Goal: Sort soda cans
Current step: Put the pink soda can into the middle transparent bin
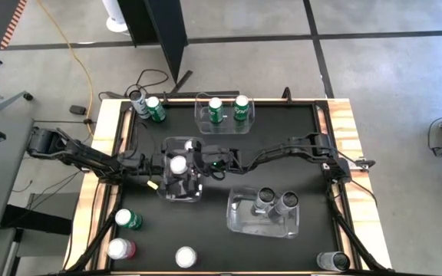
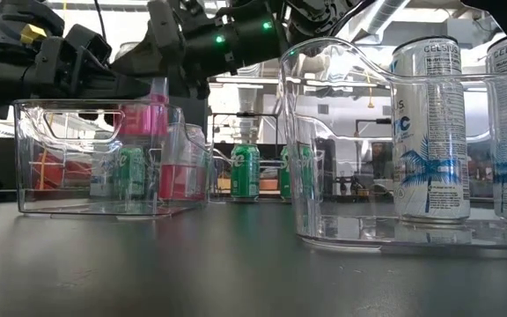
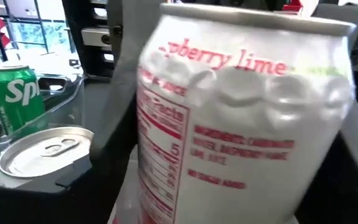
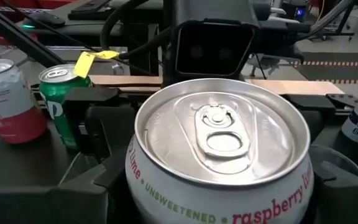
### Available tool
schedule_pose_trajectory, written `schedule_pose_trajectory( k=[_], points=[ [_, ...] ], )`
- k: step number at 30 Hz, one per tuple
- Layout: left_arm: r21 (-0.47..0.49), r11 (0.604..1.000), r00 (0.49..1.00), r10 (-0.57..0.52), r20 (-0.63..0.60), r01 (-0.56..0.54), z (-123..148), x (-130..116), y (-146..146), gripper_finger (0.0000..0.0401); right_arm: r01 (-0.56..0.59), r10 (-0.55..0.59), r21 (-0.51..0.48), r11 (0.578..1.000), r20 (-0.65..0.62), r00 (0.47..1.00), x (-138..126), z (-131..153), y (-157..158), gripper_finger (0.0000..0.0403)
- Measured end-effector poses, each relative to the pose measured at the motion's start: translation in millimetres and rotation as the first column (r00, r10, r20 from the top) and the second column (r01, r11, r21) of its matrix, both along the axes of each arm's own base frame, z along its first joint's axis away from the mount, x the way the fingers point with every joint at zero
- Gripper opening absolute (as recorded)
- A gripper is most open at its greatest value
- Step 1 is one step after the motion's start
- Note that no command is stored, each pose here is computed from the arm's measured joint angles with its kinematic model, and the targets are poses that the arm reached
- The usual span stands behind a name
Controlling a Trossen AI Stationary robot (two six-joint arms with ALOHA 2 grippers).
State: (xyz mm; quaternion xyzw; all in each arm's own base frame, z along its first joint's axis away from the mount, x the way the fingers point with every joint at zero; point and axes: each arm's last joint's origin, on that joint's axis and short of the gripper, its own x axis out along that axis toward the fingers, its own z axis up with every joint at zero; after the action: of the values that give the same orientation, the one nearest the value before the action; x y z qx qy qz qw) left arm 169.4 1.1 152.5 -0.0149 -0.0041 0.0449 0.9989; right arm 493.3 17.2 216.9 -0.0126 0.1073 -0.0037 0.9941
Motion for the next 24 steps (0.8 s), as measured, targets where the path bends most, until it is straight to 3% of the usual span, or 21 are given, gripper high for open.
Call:
schedule_pose_trajectory(
  k=[6, 24],
  points=[
    [0.007, 1.000, 1.000, -0.018, 0.001, 0.018, 2, -2, -1, 0.0318, 0.007, -0.007, 0.004, 1.000, -0.012, 1.000, 0, 0, 0, 0.0286],
    [0.020, 0.999, 0.999, -0.043, -0.009, 0.043, 20, -34, -1, 0.0324, 0.021, -0.020, 0.007, 1.000, -0.100, 0.995, -4, -7, -1, 0.0286]
  ],
)
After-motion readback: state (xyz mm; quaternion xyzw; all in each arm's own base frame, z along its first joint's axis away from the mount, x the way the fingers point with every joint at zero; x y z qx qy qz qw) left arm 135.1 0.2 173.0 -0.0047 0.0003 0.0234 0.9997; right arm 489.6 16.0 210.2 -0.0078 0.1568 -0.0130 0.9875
